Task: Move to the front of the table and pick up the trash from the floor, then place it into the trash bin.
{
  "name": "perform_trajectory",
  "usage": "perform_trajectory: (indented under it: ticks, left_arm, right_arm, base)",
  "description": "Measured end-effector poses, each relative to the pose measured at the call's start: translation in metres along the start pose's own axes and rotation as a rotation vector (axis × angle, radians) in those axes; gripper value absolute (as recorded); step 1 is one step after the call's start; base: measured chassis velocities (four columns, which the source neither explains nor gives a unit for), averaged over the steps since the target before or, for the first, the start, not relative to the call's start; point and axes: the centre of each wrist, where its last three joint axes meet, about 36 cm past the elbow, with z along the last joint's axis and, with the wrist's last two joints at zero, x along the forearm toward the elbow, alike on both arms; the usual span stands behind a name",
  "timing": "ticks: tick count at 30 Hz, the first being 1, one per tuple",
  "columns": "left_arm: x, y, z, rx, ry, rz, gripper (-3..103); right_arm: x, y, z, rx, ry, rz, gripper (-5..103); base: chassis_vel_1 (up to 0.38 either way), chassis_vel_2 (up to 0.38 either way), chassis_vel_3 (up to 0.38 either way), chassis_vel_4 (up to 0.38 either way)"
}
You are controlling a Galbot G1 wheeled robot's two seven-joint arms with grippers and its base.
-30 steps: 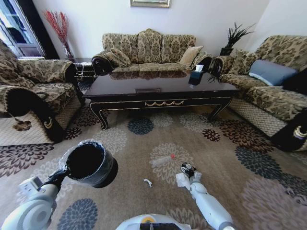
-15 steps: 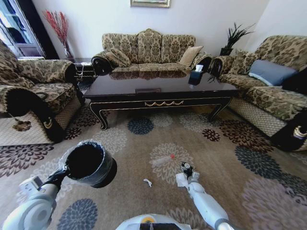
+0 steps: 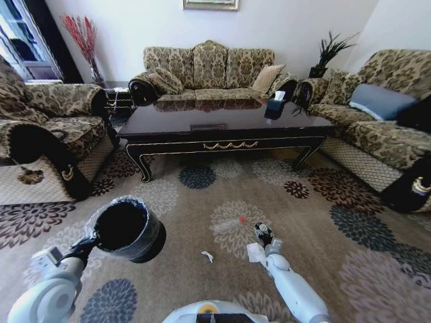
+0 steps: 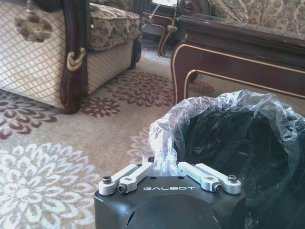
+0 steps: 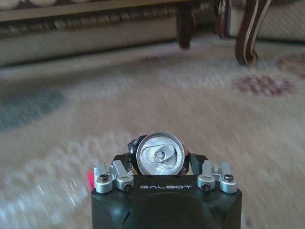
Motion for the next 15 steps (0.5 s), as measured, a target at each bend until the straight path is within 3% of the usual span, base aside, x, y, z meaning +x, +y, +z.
perform_trajectory:
  ticks: [7,11,12,15]
  left_arm:
    - [-0.006,-0.008,-0.007,-0.017,-0.007,0.038,4]
    - [-0.008,-0.010,-0.008,-0.025,-0.004,0.048,4]
    - [-0.008,-0.011,-0.008,-0.028,-0.003,0.051,4]
    - [-0.010,-0.013,-0.007,-0.037,0.003,0.061,4]
  right_arm:
    - [0.029,0.034,-0.091,0.008,-0.147,-0.160,65]
    - [0.044,0.054,-0.121,0.017,-0.184,-0.249,65]
    - [0.051,0.062,-0.133,0.022,-0.199,-0.295,62]
    - [0.074,0.088,-0.163,0.038,-0.244,-0.484,69]
  base:
    - [0.000,0.000,0.000,0.000]
    - [0.000,0.000,0.000,0.000]
    - [0.000,0.000,0.000,0.000]
    - [0.000,0.000,0.000,0.000]
